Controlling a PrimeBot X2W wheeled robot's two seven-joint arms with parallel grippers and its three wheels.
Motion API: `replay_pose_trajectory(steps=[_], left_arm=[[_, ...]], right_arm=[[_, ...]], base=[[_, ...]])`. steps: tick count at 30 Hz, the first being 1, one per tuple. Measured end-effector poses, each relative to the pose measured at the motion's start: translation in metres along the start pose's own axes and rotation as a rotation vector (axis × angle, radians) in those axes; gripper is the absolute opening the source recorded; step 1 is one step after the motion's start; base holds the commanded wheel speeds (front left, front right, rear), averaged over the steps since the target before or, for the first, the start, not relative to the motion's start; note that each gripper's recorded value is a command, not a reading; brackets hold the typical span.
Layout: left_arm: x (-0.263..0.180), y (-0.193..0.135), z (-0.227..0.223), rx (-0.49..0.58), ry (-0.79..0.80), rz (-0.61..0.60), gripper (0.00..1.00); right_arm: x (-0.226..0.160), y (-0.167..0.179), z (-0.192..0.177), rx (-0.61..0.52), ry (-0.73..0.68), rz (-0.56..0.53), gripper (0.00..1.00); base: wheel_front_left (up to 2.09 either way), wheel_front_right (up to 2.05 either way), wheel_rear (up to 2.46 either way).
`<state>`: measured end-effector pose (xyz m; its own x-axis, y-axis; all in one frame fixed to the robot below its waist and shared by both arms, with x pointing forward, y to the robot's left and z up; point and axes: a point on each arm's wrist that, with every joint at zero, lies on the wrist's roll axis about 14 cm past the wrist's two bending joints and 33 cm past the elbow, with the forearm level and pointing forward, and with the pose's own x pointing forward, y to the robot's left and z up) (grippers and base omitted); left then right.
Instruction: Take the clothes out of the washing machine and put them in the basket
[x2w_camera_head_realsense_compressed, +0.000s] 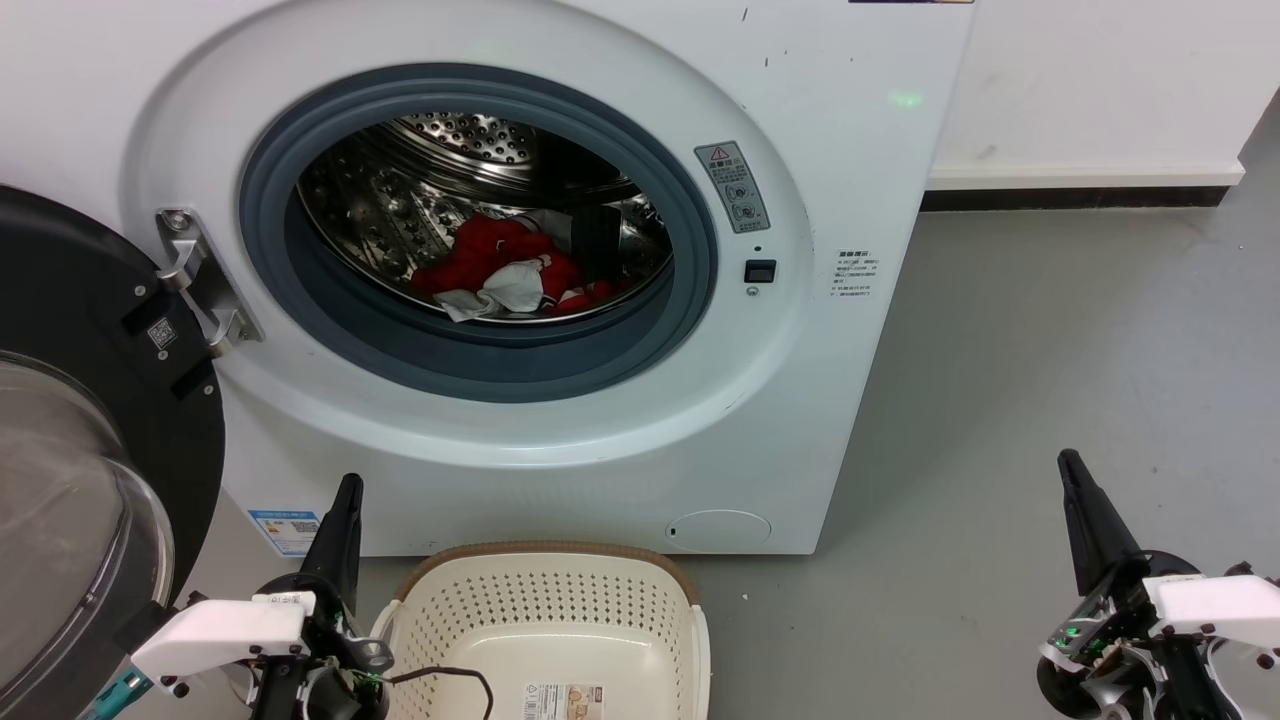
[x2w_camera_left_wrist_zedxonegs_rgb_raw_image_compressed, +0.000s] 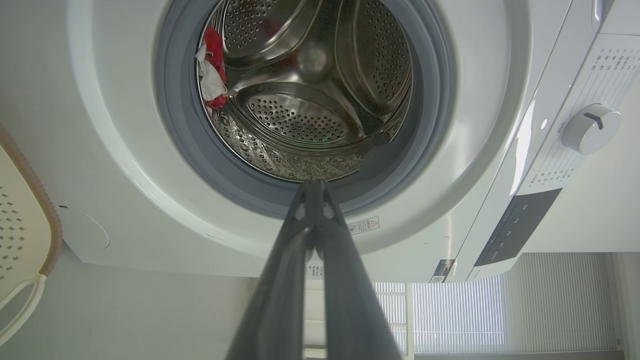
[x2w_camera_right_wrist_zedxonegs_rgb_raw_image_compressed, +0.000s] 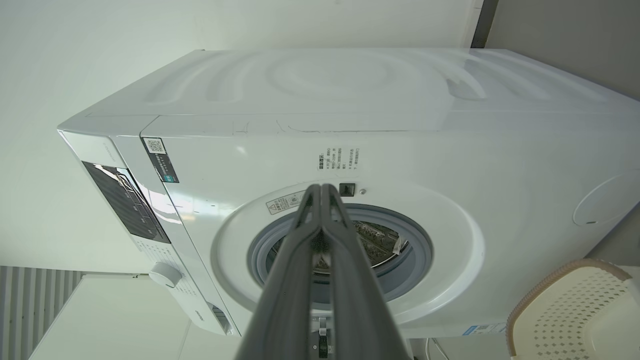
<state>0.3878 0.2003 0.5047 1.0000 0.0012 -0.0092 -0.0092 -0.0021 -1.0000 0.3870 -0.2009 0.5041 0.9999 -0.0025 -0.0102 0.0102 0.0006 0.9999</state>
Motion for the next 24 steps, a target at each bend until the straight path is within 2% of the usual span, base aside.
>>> replay_pose_trajectory(steps=[24], left_arm=[[0.0000,0.0000,0.0001,0.002,-0.001,0.000,0.00]], right_arm=[[0.0000,0.0000,0.0000,0.001,0.001,0.000,0.00]], base=[[0.00,0.00,0.00]])
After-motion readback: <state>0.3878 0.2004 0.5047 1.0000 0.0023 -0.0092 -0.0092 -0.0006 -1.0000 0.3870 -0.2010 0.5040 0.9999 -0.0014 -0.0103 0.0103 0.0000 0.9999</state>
